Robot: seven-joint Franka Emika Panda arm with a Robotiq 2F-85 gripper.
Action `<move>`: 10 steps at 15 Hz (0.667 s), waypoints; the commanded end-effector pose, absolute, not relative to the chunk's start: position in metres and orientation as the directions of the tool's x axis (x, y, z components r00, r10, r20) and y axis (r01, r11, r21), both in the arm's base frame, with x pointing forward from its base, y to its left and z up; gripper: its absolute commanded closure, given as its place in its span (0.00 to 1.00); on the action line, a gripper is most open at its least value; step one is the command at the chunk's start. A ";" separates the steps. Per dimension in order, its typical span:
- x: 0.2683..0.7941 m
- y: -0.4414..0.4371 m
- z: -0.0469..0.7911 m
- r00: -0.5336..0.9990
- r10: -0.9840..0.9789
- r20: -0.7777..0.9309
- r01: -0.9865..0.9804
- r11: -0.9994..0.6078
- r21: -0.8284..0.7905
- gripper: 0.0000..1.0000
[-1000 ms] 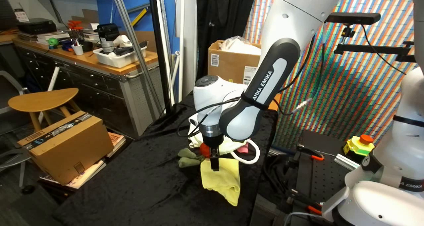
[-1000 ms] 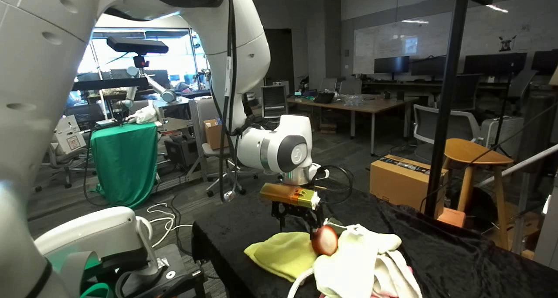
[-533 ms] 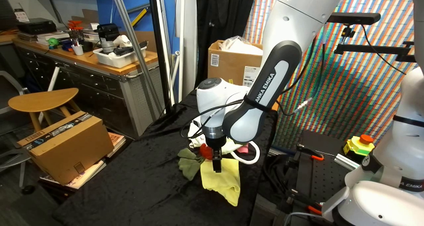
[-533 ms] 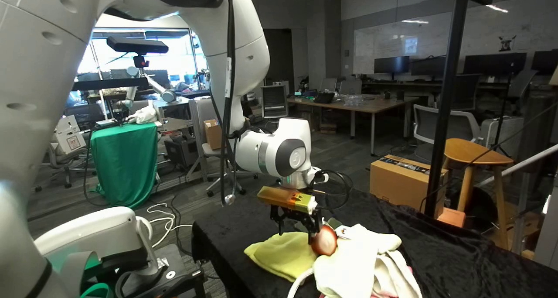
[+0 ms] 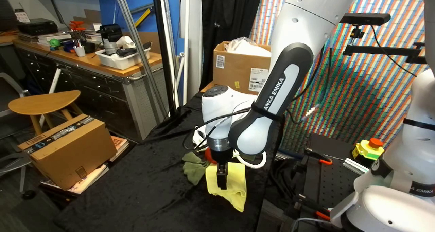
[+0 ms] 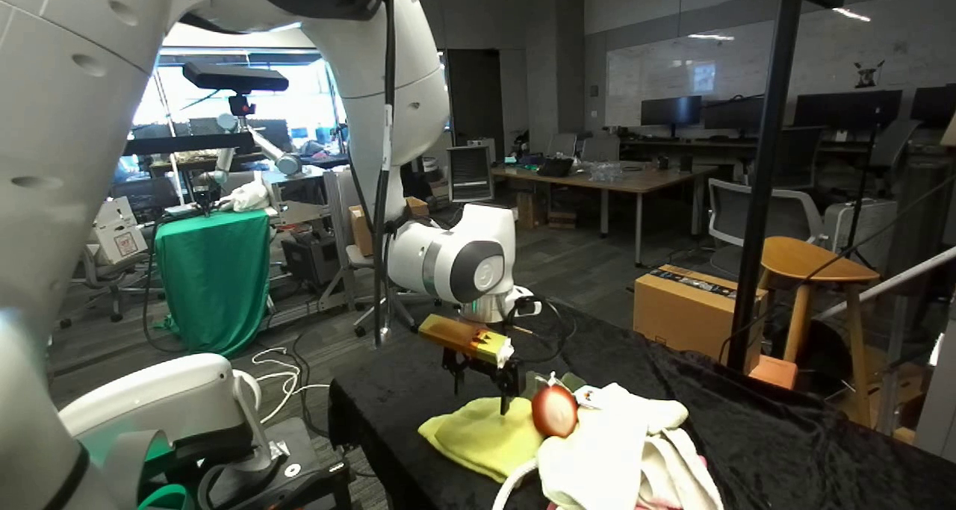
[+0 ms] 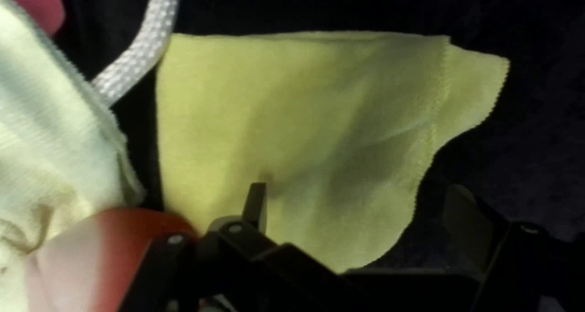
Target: Pile all the objects closer to you
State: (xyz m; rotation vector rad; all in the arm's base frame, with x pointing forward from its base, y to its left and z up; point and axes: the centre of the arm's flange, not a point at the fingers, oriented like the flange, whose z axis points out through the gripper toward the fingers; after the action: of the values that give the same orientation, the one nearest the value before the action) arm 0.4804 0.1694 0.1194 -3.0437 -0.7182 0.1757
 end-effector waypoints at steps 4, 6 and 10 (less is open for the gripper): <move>0.452 0.201 0.108 0.907 0.412 -0.091 0.403 -0.910 -0.096 0.00; 0.446 0.200 0.102 0.911 0.400 -0.101 0.390 -0.915 -0.100 0.00; 0.433 0.194 0.093 0.919 0.377 -0.113 0.370 -0.926 -0.082 0.00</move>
State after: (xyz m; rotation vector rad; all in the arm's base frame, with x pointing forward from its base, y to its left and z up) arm 0.4452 0.1949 0.0953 -3.0031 -0.6330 0.2274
